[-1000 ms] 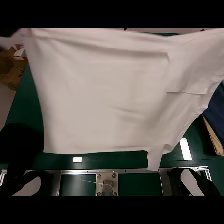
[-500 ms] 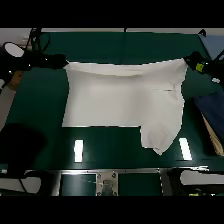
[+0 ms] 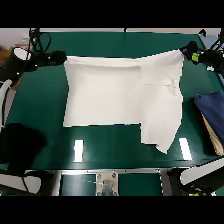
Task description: Fold the shirts.
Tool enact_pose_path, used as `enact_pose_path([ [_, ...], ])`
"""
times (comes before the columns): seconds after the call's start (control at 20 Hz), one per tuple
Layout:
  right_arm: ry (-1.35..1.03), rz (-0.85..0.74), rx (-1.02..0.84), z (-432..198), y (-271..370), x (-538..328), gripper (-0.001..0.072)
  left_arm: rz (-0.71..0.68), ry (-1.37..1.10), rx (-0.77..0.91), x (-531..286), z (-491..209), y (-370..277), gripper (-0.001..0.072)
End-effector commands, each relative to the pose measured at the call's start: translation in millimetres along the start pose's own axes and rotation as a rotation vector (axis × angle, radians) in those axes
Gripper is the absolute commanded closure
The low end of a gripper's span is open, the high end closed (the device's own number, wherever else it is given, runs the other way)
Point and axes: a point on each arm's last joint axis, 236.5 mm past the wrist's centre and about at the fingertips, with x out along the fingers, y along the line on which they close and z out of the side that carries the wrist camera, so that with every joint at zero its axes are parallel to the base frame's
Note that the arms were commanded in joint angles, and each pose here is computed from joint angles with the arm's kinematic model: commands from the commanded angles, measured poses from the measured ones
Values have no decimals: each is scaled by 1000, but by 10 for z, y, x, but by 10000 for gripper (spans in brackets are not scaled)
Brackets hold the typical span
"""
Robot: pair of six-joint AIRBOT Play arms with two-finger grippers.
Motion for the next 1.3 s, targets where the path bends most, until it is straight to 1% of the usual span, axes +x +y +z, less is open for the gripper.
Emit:
enact_pose_path([
  [0.0,-17,11,-5,120,31,-24,692,-6,-57,-11,-30,194,-37,683],
  [0.15,65,2,-25,-79,-3,-20,693,-17,-24,-9,-3,115,-52,683],
  [0.35,302,-191,-46,-610,-536,-196,695,-33,259,12,138,-661,38,683],
  [0.5,467,-313,-60,-935,-927,-478,695,22,428,11,97,-1091,222,683],
  [0.6,543,-354,-52,-1155,-1097,-580,695,52,496,7,60,-1257,311,683],
  [0.85,611,-390,12,-1602,-1360,-605,695,63,593,-45,131,-1656,429,683],
  [1.05,631,-409,42,-1804,-1482,-619,694,56,693,-79,150,-1978,482,683],
  [1.15,636,-411,47,-1833,-1497,-625,693,57,708,-93,141,-2016,483,683],
  [1.2,639,-408,48,-1829,-1484,-633,657,58,710,-102,135,-2014,475,682],
  [1.25,647,-404,47,-1810,-1460,-652,418,57,722,-114,110,-2012,452,622],
])
